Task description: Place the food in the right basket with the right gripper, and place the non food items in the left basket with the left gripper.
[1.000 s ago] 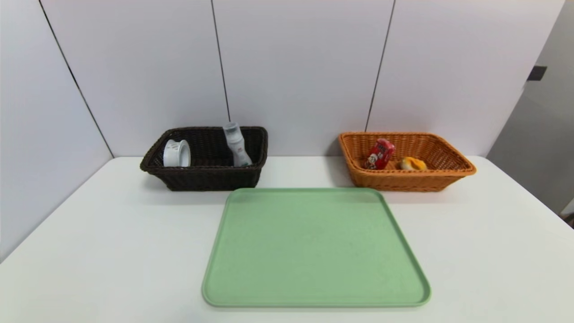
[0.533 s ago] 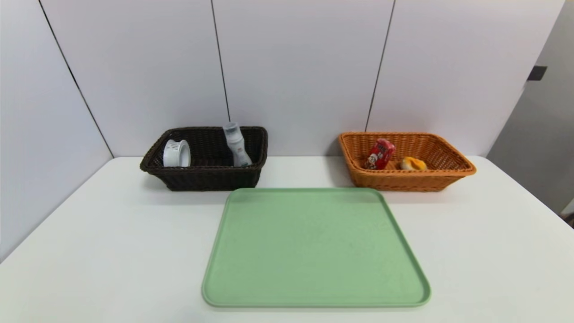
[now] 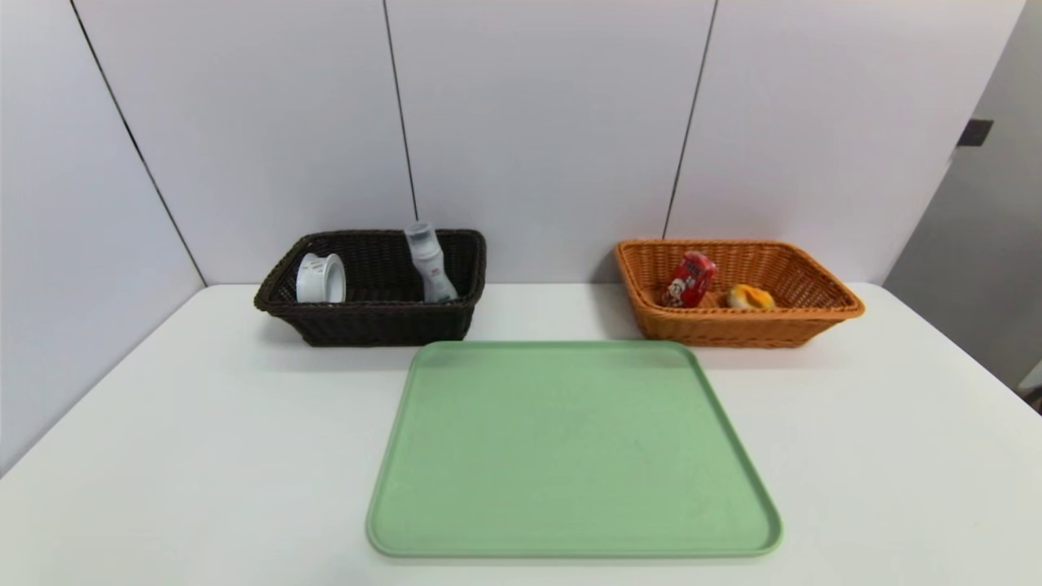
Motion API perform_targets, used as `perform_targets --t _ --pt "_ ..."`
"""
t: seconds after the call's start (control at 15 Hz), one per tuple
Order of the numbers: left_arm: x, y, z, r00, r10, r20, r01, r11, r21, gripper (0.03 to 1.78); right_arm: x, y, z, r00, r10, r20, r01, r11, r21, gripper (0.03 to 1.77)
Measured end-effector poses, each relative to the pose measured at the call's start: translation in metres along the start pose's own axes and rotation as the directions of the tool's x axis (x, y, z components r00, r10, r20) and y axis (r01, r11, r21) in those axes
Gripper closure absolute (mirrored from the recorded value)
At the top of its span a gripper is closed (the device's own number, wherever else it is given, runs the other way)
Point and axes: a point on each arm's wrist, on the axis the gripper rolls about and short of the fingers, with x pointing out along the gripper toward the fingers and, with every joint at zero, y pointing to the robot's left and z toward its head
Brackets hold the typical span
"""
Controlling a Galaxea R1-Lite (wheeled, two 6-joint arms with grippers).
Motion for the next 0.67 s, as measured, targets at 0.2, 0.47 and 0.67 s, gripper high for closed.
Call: perform_targets --t 0.2,0.47,0.67 --pt "0.0 0.0 0.0 1.0 0.0 0.0 0.0 1.0 -0.003 0.12 0.0 -0.0002 0.0001 1.0 -0.008 0.001 0.008 1.0 -0.002 0.09" --pt "0.0 0.0 0.0 1.0 -0.001 0.0 0.001 1.0 -0.003 0.12 0.0 -0.0002 0.0 1.0 -0.004 0.0 0.004 1.0 0.002 0.09" --pt "0.0 0.0 0.0 1.0 0.0 0.0 0.0 1.0 -0.003 0.12 0.0 -0.0002 0.0001 1.0 -0.005 0.001 0.005 1.0 0.001 0.09"
